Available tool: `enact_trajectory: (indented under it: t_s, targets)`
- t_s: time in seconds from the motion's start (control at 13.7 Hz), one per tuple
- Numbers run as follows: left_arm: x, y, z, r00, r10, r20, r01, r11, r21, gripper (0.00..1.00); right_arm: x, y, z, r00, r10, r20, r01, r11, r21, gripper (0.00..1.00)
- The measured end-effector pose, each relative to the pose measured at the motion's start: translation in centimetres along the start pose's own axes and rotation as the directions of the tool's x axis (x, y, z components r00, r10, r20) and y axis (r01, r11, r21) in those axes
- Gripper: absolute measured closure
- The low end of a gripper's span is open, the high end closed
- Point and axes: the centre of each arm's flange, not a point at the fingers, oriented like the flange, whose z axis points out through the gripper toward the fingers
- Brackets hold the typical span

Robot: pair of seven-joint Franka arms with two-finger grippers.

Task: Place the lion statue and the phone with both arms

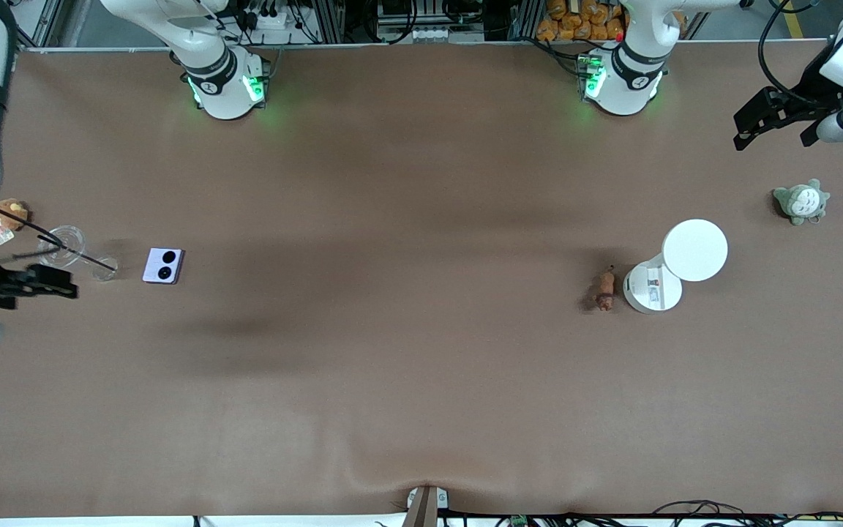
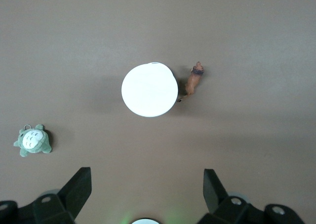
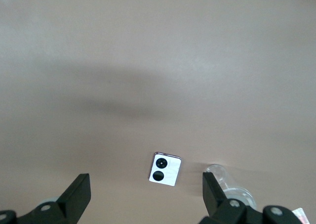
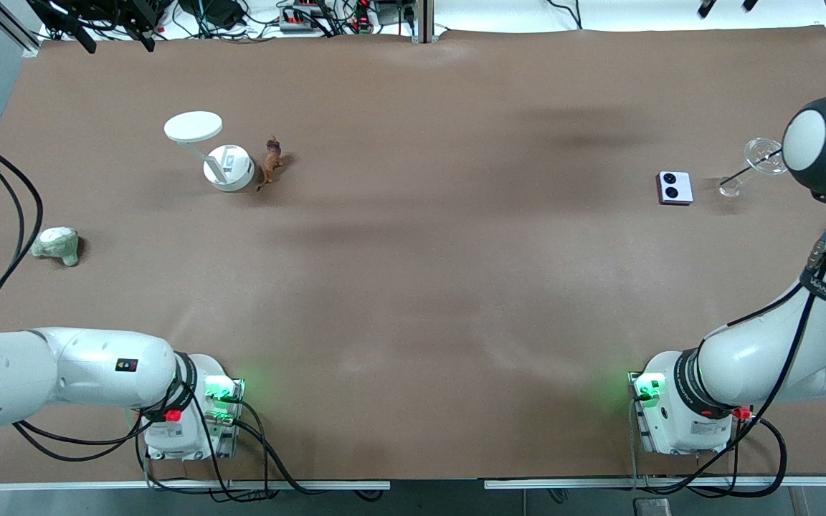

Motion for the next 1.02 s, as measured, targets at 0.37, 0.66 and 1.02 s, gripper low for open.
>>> enact_trajectory:
  t_s: [0.37, 0.66, 1.02]
  targets:
    - [0.0, 0.0, 0.0, 1.000, 0.000, 0.000, 0.000, 1.000, 0.000, 0.00, -8.4, -2.5, -11.0, 0.996, 0.087, -0.019, -0.086, 0.996, 0.032, 0.00]
    - [0.0, 0.0, 0.0, 1.000, 0.001, 0.000, -0.001, 1.000, 0.000, 0.00, -13.9, -3.4, -12.2, 0.996, 0.089, -0.027, -0.089, 0.996, 0.014, 0.00]
    - [0.1, 0.0, 0.2, 1.000, 0.001, 0.004, -0.001, 1.000, 0.000, 0.00, -13.5, -5.4, -11.2, 0.998, 0.049, -0.026, -0.050, 0.997, -0.051, 0.00]
